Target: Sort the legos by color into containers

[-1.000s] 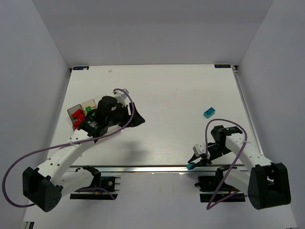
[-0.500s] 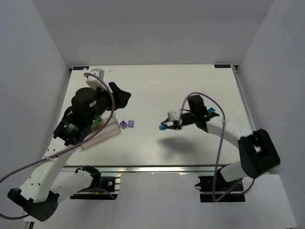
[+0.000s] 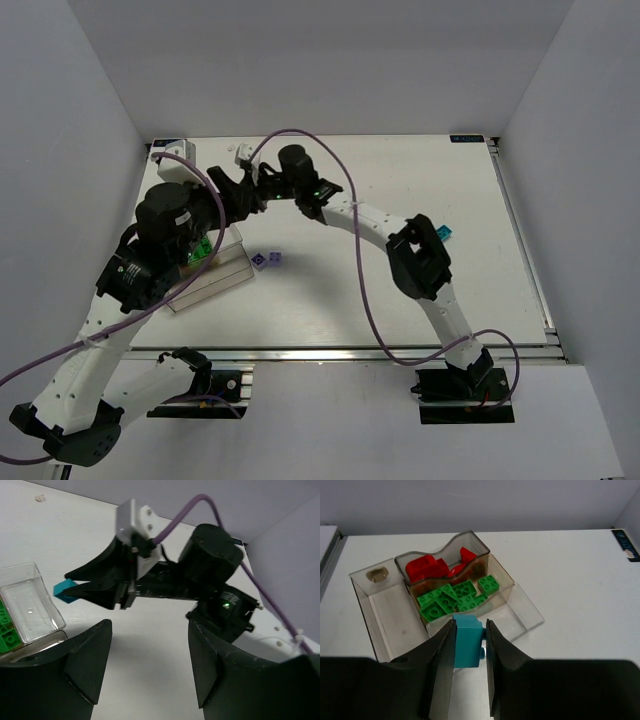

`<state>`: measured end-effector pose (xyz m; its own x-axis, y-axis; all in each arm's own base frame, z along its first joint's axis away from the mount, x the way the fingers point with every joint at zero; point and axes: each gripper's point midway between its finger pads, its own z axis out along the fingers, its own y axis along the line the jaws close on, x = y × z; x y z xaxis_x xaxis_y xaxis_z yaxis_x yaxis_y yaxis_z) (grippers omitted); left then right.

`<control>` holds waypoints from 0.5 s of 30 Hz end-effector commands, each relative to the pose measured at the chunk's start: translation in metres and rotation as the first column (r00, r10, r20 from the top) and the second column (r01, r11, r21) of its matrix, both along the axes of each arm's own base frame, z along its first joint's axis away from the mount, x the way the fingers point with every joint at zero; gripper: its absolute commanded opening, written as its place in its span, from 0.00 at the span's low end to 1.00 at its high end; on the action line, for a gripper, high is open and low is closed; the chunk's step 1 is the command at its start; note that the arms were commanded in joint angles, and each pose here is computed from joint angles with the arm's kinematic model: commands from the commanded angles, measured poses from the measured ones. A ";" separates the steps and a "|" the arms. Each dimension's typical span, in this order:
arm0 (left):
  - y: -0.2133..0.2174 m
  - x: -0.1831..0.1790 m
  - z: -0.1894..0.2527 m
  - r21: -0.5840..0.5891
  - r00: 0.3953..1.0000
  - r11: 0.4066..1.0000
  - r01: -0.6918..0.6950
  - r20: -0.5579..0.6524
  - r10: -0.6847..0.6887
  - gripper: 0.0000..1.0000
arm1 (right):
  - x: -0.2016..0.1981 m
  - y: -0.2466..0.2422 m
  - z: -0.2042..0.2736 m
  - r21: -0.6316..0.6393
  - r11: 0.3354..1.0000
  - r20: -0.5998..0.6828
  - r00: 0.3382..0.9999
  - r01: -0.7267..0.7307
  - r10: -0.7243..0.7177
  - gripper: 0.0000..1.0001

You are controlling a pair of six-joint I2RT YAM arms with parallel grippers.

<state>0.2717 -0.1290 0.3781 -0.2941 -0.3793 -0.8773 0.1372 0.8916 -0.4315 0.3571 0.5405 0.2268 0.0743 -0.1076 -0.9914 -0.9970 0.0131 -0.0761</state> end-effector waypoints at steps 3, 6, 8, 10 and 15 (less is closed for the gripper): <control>0.015 -0.013 0.016 -0.010 0.999 0.999 -0.044 0.017 0.044 0.72 | -0.002 0.048 0.016 0.084 0.994 -0.068 0.996 0.069 -0.064 0.00; 0.020 -0.017 0.014 -0.017 0.998 0.998 -0.055 0.006 0.055 0.72 | 0.005 0.062 -0.012 0.060 0.991 -0.076 0.990 0.122 -0.117 0.00; 0.023 -0.022 0.014 -0.023 0.998 0.998 -0.057 0.006 0.057 0.72 | 0.003 0.065 -0.020 0.047 0.991 -0.070 0.990 0.124 -0.120 0.00; 0.022 -0.024 0.009 -0.026 0.999 0.998 -0.052 -0.003 0.052 0.72 | 0.002 0.066 -0.036 0.018 0.992 -0.061 0.991 0.123 -0.122 0.11; 0.017 -0.025 0.003 -0.024 0.999 0.999 -0.026 -0.020 0.026 0.72 | 0.000 0.071 -0.055 -0.012 0.992 -0.040 0.991 0.124 -0.124 0.36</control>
<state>0.2489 -0.1102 0.3842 -0.2840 -0.4084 -0.8675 0.1023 0.8867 -0.4510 0.3461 0.6053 0.1518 -0.0464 -0.1707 -0.9842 -0.9940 0.1052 0.0286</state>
